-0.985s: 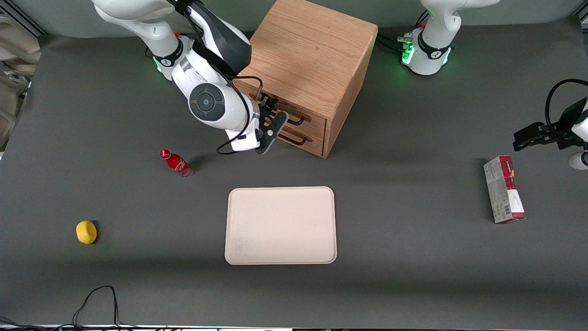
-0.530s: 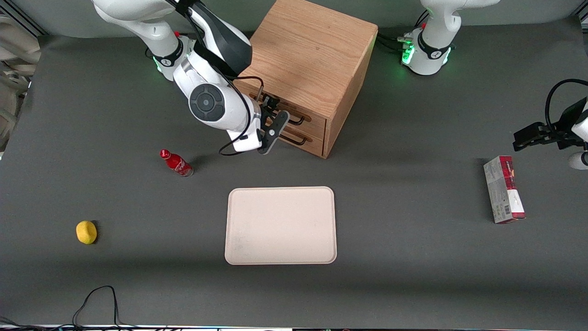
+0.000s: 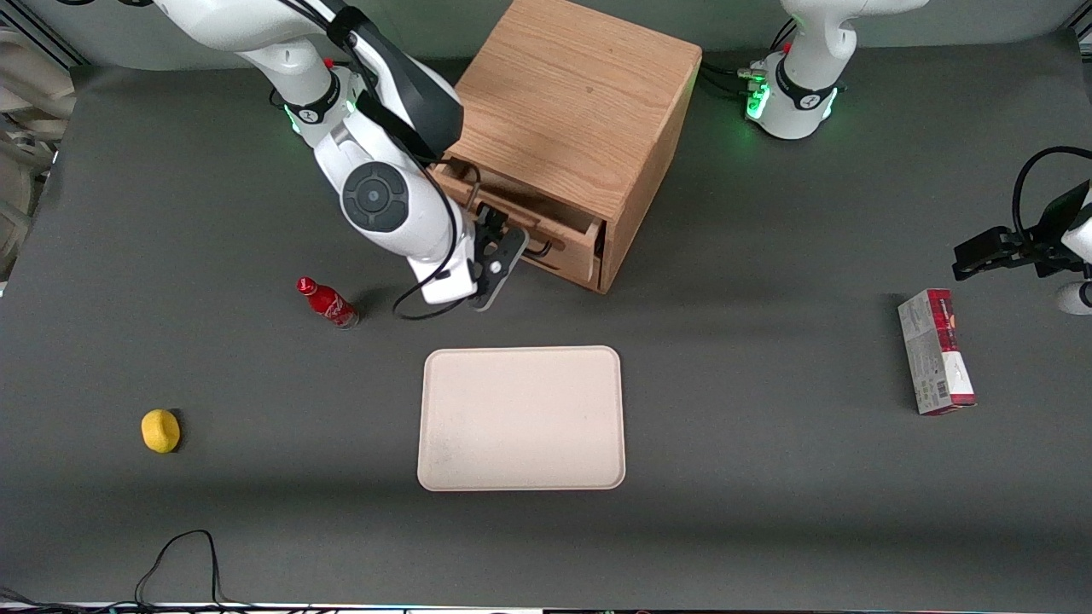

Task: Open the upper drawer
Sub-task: 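Pull the upper drawer outward by its handle with the right gripper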

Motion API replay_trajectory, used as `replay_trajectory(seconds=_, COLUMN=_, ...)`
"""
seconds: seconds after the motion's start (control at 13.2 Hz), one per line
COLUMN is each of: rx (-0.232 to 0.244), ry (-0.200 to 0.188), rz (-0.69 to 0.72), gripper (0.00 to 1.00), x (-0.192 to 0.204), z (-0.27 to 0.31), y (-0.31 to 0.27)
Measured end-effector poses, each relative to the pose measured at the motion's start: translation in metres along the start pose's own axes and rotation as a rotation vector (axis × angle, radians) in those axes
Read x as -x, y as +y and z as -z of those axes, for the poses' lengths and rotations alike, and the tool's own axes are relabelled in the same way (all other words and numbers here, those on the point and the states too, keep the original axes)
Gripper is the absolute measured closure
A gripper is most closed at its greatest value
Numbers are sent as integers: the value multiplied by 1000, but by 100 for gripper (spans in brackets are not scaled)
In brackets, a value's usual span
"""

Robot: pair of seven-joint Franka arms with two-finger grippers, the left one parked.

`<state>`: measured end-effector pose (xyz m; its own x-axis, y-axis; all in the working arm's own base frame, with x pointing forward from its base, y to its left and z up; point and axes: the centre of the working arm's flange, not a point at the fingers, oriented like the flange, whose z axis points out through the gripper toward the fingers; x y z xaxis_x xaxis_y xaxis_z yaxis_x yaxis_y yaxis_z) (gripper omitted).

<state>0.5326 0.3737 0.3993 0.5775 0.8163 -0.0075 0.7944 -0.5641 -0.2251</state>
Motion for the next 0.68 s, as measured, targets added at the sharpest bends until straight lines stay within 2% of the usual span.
replay_trajectory(seconds=0.15, rx=52, ry=20, rz=-29, gripper=0, x=2, z=14, y=39)
replay_trajectory(seconds=0.53, rx=90, ry=66, rz=-122, gripper=0, x=9, z=33, y=110)
replay_trajectory(seconds=0.68, rx=134, ry=80, rz=-133, gripper=0, x=11, z=48, y=126)
